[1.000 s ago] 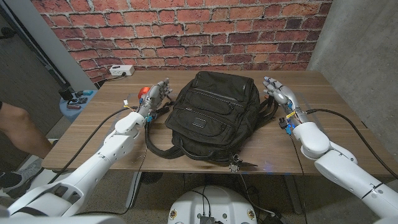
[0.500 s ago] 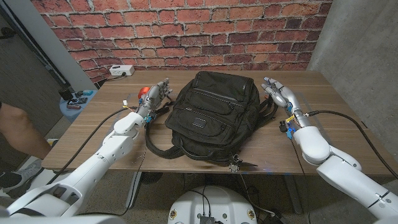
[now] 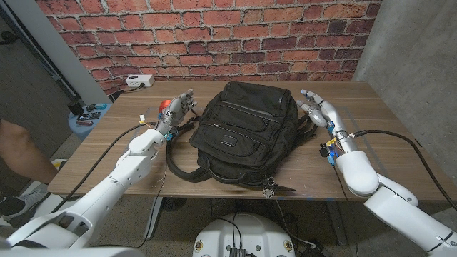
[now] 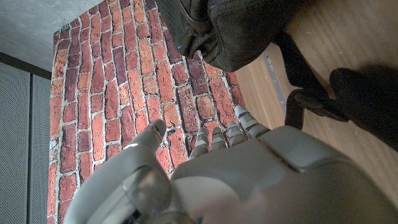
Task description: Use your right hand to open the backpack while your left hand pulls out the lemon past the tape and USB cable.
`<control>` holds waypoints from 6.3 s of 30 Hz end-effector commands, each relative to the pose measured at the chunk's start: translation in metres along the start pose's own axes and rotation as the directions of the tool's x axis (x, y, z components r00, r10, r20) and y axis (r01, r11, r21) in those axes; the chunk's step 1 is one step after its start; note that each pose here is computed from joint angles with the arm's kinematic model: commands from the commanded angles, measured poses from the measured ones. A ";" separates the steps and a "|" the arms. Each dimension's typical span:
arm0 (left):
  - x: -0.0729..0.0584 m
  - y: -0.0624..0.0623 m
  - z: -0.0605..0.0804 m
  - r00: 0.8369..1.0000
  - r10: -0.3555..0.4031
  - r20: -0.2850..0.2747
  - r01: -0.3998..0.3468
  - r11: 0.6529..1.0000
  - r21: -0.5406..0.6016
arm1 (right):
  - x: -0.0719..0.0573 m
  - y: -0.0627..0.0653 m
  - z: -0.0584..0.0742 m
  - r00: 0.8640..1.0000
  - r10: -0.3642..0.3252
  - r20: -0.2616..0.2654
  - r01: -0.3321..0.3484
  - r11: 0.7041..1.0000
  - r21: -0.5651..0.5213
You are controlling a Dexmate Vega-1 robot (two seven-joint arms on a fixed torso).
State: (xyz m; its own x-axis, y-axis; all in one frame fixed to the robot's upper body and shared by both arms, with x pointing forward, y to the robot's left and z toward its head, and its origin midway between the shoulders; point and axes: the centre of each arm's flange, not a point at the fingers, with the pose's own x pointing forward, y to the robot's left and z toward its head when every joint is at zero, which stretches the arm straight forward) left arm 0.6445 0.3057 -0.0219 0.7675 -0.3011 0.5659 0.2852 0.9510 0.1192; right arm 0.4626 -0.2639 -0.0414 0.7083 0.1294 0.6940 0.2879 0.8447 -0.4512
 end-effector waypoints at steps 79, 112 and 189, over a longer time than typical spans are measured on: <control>-0.008 -0.002 0.008 0.998 -0.005 0.061 0.004 1.000 0.004 | -0.104 0.059 0.106 0.992 0.113 0.055 -0.063 0.827 -0.559; 0.023 0.002 0.007 0.994 -0.067 0.087 0.066 0.998 0.017 | -0.122 0.092 0.108 0.990 0.122 0.065 -0.047 0.738 -0.673; -0.006 0.001 0.004 0.989 0.000 0.148 0.001 1.000 -0.006 | -0.158 0.123 0.078 0.984 0.112 0.135 0.010 0.735 -0.678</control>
State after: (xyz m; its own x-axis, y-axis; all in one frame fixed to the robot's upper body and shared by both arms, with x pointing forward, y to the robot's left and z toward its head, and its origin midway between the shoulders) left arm 0.6359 0.3128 -0.0175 0.6824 -0.2866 0.6725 0.2792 0.9524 0.1225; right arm 0.3323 -0.1412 -0.1587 0.6600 0.2690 0.7015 0.6529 0.2566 -0.7127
